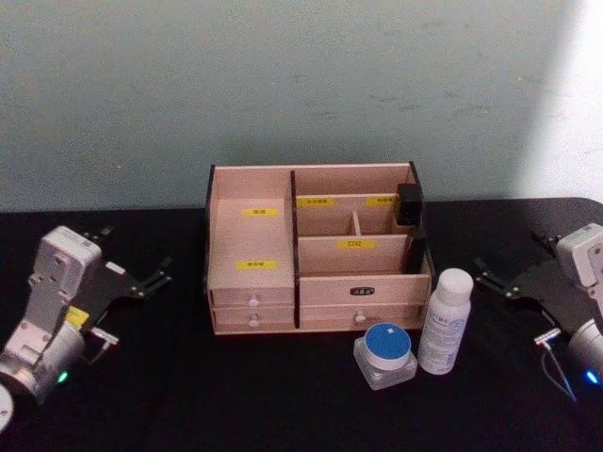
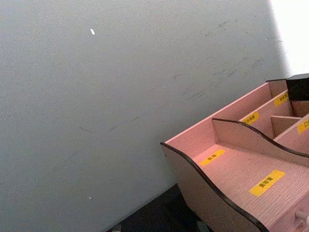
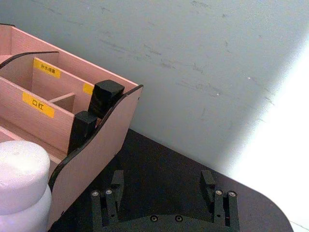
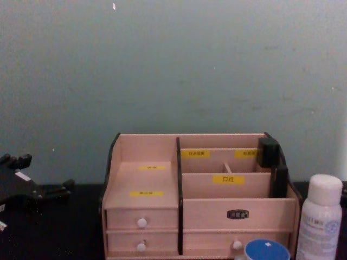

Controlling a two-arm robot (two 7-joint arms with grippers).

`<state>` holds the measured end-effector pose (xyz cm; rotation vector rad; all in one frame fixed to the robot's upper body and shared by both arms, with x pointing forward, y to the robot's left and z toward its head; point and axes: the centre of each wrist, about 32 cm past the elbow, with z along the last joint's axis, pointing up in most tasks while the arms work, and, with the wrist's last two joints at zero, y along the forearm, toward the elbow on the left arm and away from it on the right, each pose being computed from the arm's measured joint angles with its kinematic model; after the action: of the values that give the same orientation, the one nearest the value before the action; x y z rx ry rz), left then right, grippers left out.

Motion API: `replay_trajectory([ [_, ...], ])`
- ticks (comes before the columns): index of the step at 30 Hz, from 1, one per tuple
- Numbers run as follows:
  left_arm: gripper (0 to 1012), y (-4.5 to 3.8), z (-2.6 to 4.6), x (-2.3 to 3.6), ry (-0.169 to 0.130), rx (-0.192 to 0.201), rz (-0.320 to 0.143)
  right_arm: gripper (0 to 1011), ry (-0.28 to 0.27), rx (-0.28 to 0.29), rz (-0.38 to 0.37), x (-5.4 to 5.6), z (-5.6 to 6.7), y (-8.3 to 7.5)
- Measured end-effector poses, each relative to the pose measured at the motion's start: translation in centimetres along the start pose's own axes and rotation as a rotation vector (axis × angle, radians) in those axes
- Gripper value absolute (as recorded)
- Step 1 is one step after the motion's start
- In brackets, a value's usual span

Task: Pick up the facial cleanser and watermelon frost from the table and place them into the tiered storage box.

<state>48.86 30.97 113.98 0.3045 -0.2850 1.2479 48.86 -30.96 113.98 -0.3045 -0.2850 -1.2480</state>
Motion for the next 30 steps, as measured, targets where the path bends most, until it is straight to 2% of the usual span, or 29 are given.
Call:
replay_trajectory([
  [30, 1001, 0.00, 0.00, 0.00, 0.000, 0.000, 0.000, 1003, 0.000, 0.000, 0.000, 0.00, 0.00, 0.00],
])
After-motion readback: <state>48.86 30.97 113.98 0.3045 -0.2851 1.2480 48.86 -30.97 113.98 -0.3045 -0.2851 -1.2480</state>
